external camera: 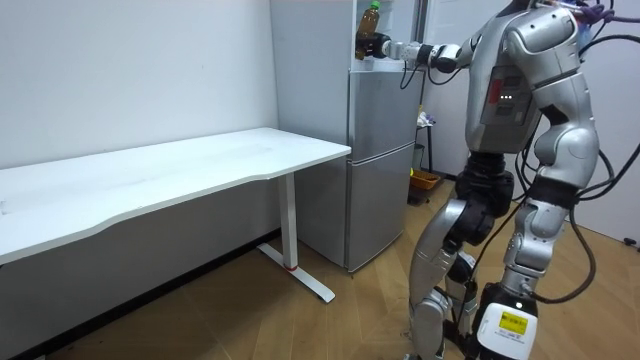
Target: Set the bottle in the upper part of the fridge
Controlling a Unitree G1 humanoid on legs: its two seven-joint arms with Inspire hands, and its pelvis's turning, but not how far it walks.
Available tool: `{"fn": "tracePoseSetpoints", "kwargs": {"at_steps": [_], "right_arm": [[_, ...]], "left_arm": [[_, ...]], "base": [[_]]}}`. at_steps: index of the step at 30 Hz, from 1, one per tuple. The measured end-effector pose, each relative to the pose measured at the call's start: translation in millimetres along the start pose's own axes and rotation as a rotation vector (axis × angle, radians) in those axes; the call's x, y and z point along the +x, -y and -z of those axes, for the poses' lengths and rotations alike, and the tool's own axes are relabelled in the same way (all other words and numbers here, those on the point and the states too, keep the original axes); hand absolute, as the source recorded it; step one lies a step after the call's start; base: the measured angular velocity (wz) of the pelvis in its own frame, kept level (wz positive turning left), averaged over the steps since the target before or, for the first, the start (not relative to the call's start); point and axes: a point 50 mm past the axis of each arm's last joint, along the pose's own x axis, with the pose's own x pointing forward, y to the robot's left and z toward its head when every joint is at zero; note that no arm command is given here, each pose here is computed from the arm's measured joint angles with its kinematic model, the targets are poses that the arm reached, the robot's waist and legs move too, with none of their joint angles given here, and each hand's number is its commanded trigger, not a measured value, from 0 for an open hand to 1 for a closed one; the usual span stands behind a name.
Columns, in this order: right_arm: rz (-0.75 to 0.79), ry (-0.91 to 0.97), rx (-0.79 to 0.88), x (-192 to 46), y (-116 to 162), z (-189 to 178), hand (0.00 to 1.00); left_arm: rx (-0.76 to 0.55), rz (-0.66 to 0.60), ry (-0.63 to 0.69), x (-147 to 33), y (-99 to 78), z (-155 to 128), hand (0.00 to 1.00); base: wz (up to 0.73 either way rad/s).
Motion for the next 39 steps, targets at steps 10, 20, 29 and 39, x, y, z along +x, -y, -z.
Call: {"fn": "tracePoseSetpoints", "kwargs": {"at_steps": [10,20,29,39], "right_arm": [[0.071,0.008,0.006,8.2,7.5,2.2,1.0],[0.098,0.077,0.041,9.8,13.3,-0.2,1.0],[0.116,0.123,0.05,13.2,15.8,-6.9,0.0],[0.042,0.211,-0.132,11.2,12.9,-4.5,0.0]], "left_arm": [[0.066,-0.029,0.03,2.6,-11.6,-10.8,0.0],[0.049,0.009,0.055,2.4,-3.4,-20.4,0.0],[0.058,0.028,0.059,2.4,-1.6,-21.2,0.0],[0.054,0.011,0.067,3.3,-5.5,-25.0,0.0]], "base": [[0.06],[-0.01],[0.0],[0.0]]}}
